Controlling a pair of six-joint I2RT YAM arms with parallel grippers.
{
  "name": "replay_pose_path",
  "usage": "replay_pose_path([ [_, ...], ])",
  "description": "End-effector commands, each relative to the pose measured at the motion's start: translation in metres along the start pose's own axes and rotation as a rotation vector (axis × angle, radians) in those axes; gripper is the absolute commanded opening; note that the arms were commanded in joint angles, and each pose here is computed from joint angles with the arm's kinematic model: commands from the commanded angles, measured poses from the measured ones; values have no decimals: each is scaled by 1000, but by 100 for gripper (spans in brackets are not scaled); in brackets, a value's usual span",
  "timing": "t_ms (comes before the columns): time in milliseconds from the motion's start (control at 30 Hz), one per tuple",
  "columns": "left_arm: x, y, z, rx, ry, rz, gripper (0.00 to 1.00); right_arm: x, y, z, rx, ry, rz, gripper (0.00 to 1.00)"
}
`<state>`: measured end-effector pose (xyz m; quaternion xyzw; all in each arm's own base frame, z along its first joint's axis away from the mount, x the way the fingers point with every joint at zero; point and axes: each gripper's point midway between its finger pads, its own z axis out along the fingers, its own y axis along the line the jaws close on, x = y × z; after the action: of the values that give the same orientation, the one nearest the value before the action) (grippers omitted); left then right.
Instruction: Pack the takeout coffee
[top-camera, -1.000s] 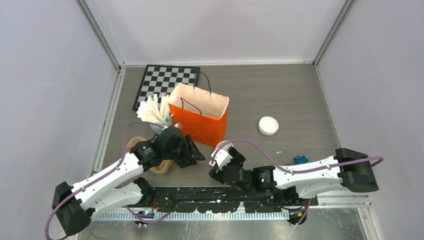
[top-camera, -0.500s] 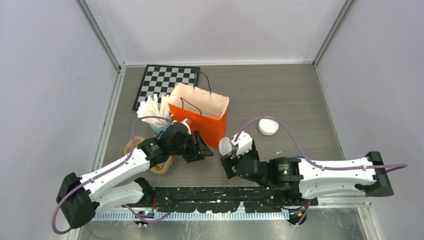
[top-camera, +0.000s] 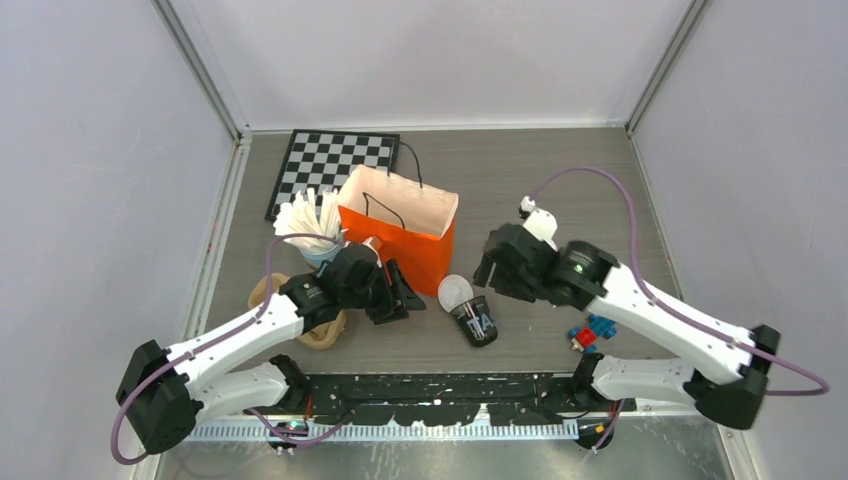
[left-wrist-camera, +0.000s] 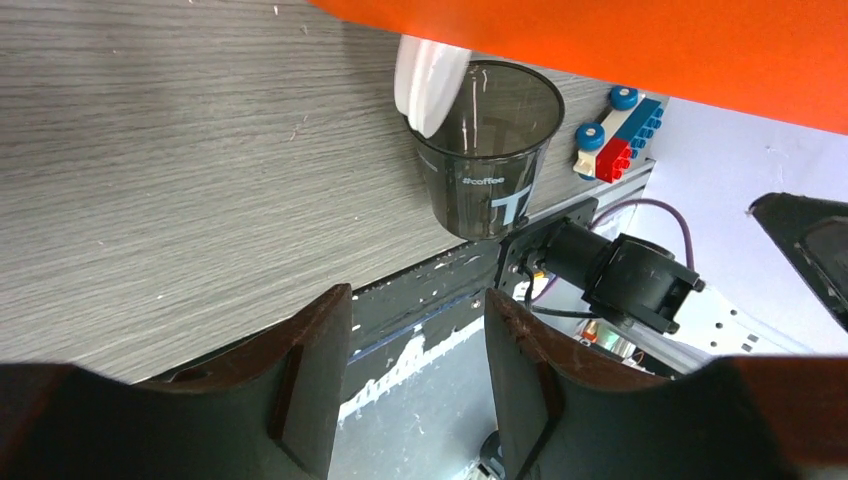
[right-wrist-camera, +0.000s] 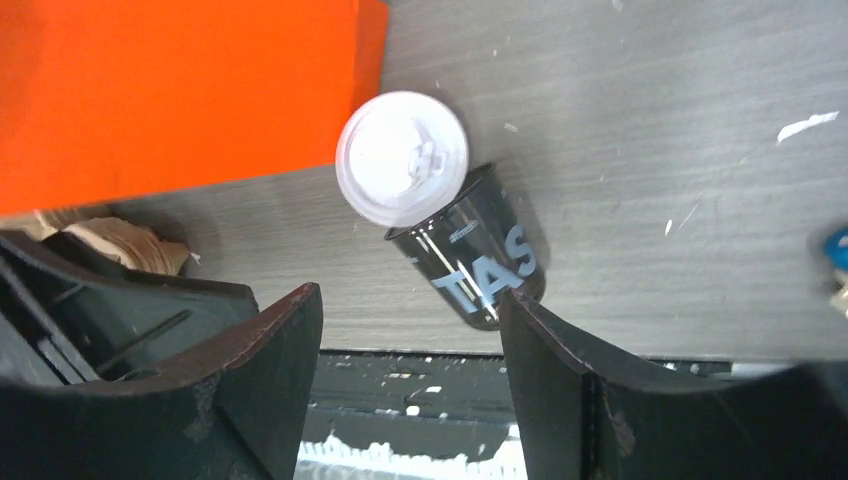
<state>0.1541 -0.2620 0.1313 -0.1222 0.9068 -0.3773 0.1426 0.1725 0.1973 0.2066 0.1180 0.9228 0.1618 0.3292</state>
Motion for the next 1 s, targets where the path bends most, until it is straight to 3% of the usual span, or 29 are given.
replay_pose_path([
  [0, -1, -3, 0, 29, 18, 37, 53, 15, 14, 6, 107, 242, 95, 71],
  [100, -4, -2, -2, 25, 18, 76, 53, 18, 20, 17, 184, 364, 195, 72],
  [300, -10, -4, -13, 17, -5, 147, 53, 16, -3, 24, 469, 422, 335, 60],
  [600, -14, 3, -27, -1, -57, 177, 53, 11, -19, 43, 569, 389, 498, 56],
  [967, -15, 10, -35, -28, -81, 187, 53, 9, -45, 75, 668, 366, 536, 58],
])
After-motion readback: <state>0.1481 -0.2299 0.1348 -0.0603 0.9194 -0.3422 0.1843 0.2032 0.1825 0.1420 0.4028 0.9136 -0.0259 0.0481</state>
